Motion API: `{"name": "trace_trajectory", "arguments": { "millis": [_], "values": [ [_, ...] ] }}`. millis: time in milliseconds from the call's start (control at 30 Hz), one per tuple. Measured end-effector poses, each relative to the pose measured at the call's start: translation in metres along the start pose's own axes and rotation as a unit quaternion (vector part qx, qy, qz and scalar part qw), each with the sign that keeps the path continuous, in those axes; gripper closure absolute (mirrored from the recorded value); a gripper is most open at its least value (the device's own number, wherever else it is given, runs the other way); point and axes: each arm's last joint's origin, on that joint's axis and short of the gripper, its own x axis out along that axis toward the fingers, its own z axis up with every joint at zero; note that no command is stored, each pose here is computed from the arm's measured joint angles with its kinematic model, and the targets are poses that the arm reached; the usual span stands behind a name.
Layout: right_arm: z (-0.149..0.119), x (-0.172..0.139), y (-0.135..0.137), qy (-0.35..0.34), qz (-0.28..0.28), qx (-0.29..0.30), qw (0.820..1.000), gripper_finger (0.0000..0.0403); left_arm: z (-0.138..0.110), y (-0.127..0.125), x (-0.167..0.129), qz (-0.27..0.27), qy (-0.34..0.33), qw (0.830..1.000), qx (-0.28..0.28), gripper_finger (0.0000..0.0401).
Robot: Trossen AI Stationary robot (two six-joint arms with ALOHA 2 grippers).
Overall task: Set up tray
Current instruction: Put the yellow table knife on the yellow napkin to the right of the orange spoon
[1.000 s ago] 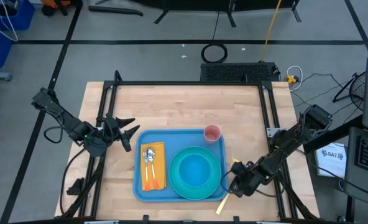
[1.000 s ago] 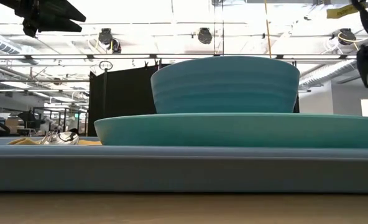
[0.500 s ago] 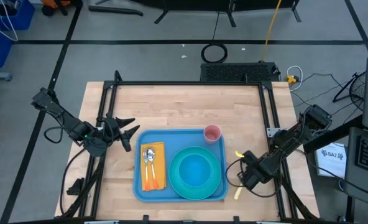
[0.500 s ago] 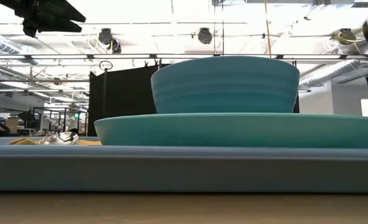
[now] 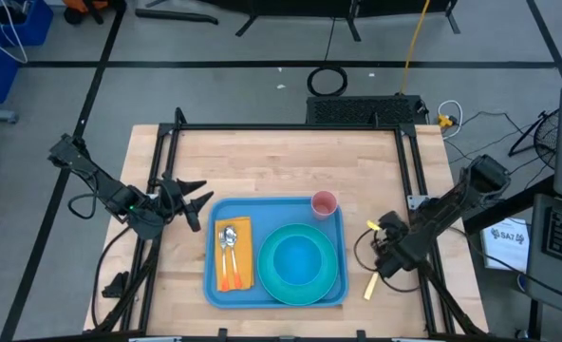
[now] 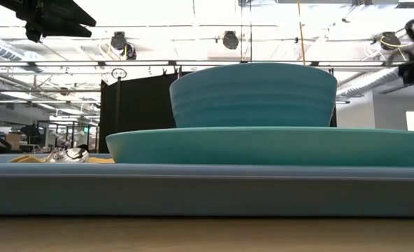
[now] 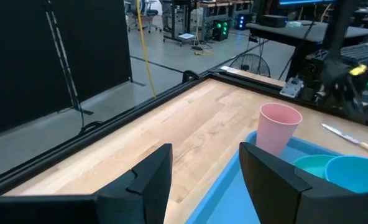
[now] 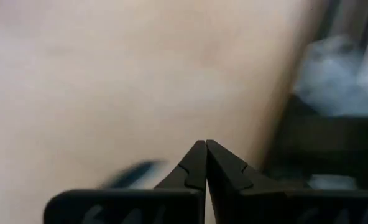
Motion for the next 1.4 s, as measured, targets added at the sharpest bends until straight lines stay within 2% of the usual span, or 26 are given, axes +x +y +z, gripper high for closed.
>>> {"name": "trace_trajectory", "arguments": {
  "millis": [100,233,333,400,567,700,767,833,933,1233,1400],
  "values": [
    [0.003,-0.027,-0.014,-0.010,0.016,-0.013,1.000,0.0403,-0.001,0.000,0.000,-0.004,0.004,1.000,-0.001,0.0210],
    [0.000,-0.058,-0.019,0.025,0.169,-0.008,0.985,0.0403,-0.002,0.001,0.000,-0.004,0.011,1.000,0.005,0.0210],
    [-0.005,-0.067,-0.013,0.057,0.293,-0.007,0.954,0.0397,-0.004,0.002,0.000,-0.002,0.014,1.000,0.005,0.0210],
    [-0.010,-0.067,-0.005,0.080,0.349,0.004,0.934,0.0390,-0.003,0.002,0.000,-0.002,0.014,1.000,-0.001,0.0210],
    [-0.026,-0.049,0.020,0.167,0.429,0.036,0.887,0.0346,-0.004,0.002,0.000,-0.005,0.017,1.000,-0.002,0.0210],
    [-0.039,-0.033,0.039,0.254,0.478,0.073,0.838,0.0282,-0.004,0.001,0.000,-0.015,0.025,1.000,-0.002,0.0210],
    [-0.044,-0.025,0.044,0.280,0.484,0.087,0.824,0.0250,-0.004,0.001,0.000,-0.017,0.027,0.999,-0.002,0.0210],
    [-0.046,-0.019,0.045,0.294,0.469,0.108,0.825,0.0227,-0.004,0.001,0.000,-0.020,0.030,0.999,0.000,0.0210],
    [-0.047,-0.011,0.043,0.287,0.441,0.119,0.842,0.0214,-0.005,0.001,0.000,-0.022,0.031,0.999,0.004,0.0210],
    [-0.039,0.005,0.047,0.221,0.399,0.164,0.875,0.0225,-0.005,0.000,0.000,-0.030,0.037,0.999,0.016,0.0210],
    [-0.039,0.020,0.043,0.200,0.327,0.174,0.907,0.0235,-0.005,0.000,0.000,-0.031,0.038,0.999,0.020,0.0210]
  ]
}}
